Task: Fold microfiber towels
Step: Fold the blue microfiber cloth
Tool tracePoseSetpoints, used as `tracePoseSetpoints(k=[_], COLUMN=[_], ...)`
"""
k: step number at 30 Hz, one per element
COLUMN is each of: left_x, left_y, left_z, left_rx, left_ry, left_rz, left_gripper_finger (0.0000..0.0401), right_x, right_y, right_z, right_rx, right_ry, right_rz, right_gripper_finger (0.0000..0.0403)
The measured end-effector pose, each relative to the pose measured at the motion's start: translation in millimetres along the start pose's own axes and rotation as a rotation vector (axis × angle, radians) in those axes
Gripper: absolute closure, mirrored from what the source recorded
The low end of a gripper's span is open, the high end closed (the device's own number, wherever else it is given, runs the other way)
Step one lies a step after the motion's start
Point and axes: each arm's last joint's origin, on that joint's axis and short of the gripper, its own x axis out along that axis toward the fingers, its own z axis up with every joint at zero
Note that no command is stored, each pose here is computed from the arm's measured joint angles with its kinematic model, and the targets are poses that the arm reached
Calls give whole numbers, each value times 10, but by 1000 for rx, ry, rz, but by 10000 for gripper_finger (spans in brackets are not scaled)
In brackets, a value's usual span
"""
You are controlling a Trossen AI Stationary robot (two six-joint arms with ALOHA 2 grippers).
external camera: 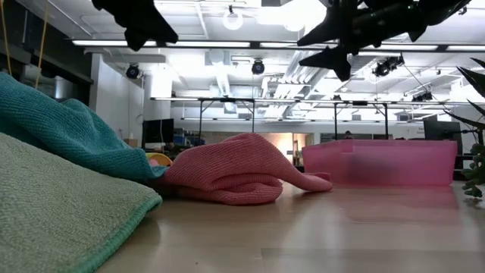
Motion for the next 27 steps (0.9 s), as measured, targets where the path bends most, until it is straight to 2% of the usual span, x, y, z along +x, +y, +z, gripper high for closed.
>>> tracePoseSetpoints(k=[6, 11, 15, 18, 22, 27], left_x=[-74, -215, -316, -370, -439, -513], left_y=[-46, -187, -390, -590, -820, -1023], left_z=[4, -81, -265, -416, -650, -893], left_rx=[-32, -129, -273, -392, -581, -819], left_ry=[98, 310, 513, 603, 683, 755], left_rz=[-112, -184, -251, -265, -221, -138], left_gripper_finger=[324, 261, 215, 192, 179, 183], right_x=[1, 1, 1, 1, 1, 1], right_y=[7, 7, 6, 2, -1, -13], right_z=[-4, -4, -7, -8, -7, -6], right_rx=[-1, 3, 9, 10, 9, 8], right_ry=[1, 1, 4, 4, -1, -13], right_rz=[1, 1, 0, -7, -18, -56], right_gripper_finger=[192, 192, 192, 192, 192, 192])
